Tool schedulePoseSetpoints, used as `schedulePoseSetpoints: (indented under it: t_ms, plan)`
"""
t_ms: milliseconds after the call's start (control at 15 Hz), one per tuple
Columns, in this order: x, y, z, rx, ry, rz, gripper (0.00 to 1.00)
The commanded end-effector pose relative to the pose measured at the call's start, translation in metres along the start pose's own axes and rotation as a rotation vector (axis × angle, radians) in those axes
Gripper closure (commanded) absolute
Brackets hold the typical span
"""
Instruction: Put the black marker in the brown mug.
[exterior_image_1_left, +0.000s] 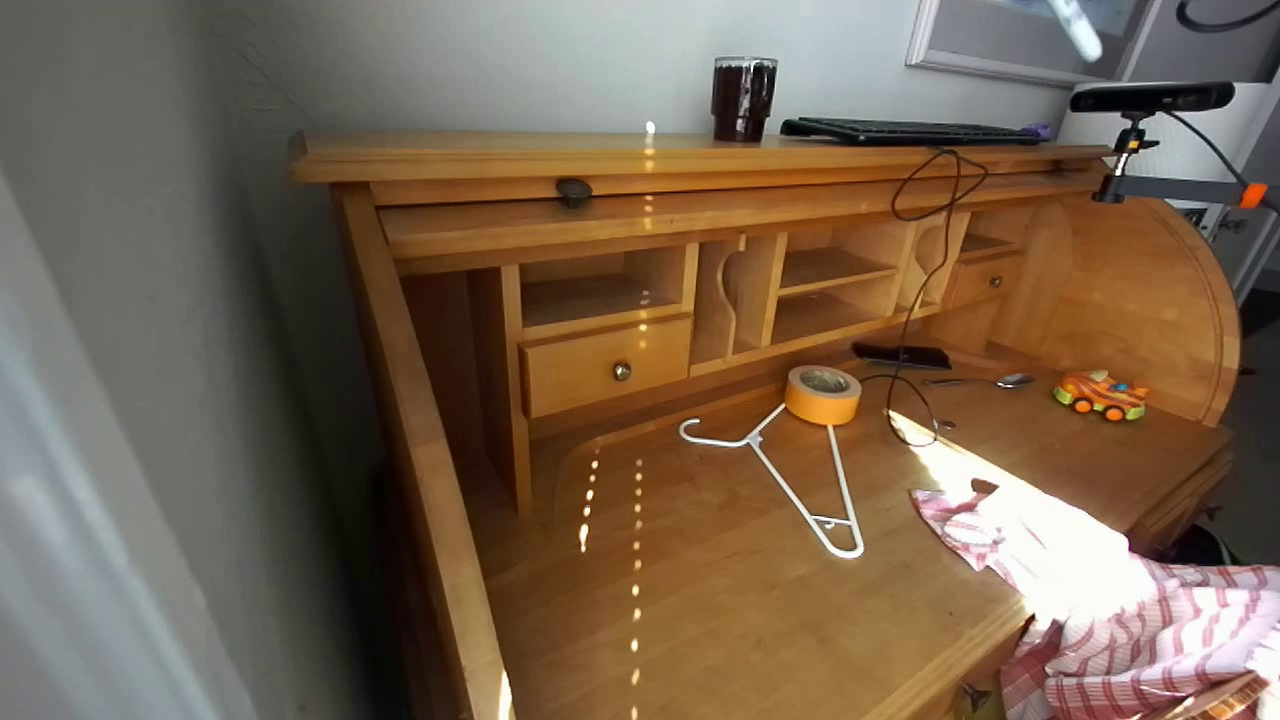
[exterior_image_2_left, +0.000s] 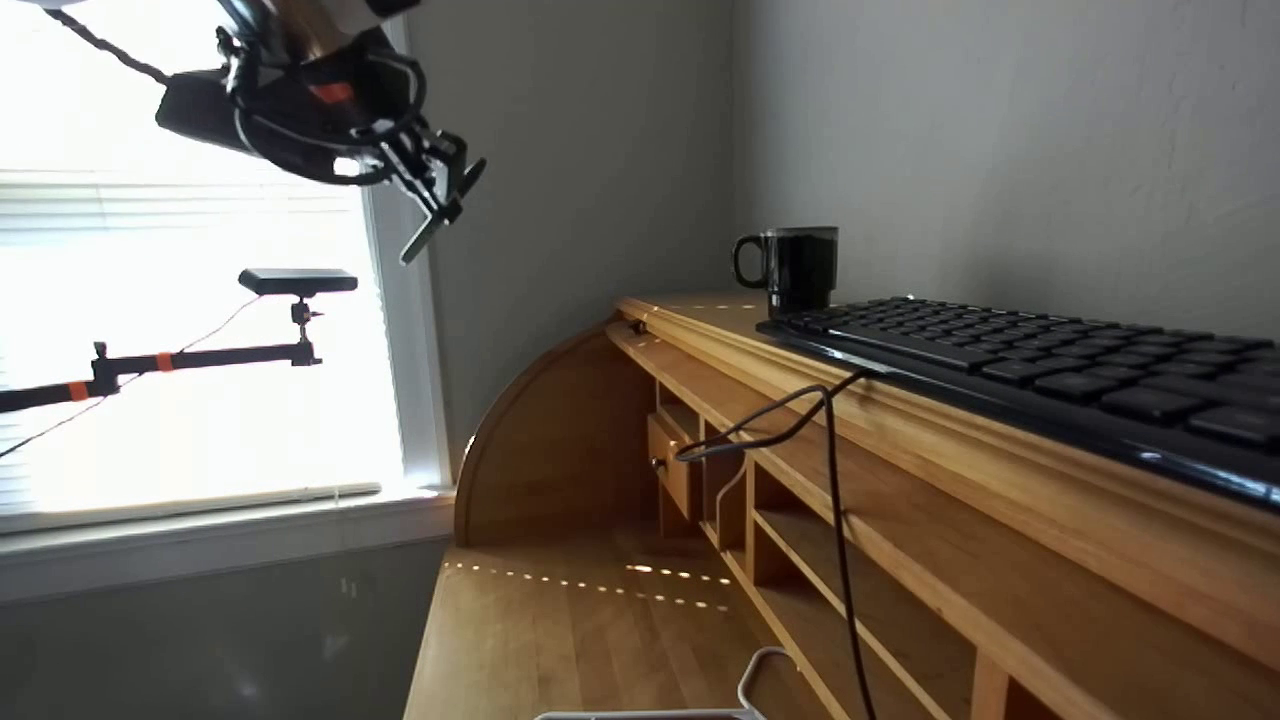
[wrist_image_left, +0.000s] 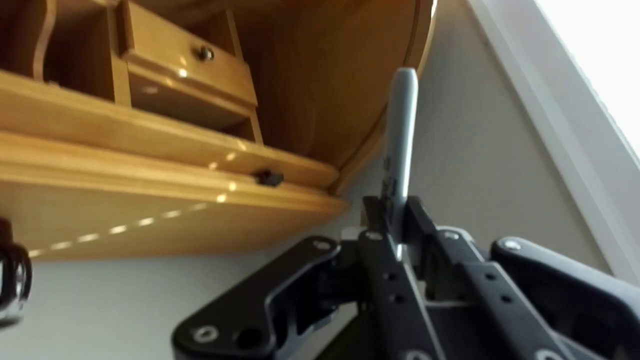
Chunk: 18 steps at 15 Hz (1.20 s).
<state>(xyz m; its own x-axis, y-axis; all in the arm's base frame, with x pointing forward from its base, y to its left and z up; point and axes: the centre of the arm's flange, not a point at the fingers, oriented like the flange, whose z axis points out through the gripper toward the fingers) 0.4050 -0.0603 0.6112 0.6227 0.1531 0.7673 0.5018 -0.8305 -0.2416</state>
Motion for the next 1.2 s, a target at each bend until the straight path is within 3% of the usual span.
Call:
schedulePoseSetpoints:
  t_ms: [0,333,533,600,800,1067,1133]
  plan:
    - [0.048,0.007,-0.009,-0.037,0.204,0.006,0.96]
    - [0.106,0.055,-0.019,-0.21,0.454,0.073,0.96]
    - [0.135,0.104,-0.013,-0.346,0.545,0.129,0.96]
    - [0.105,0.064,-0.032,-0.29,0.491,0.116,0.85]
    - [0.12,0.091,-0.019,-0.341,0.504,0.129,0.85]
    - [0.127,0.093,-0.018,-0.345,0.51,0.125,0.85]
    - [0.127,0.093,-0.019,-0.345,0.512,0.125,0.96]
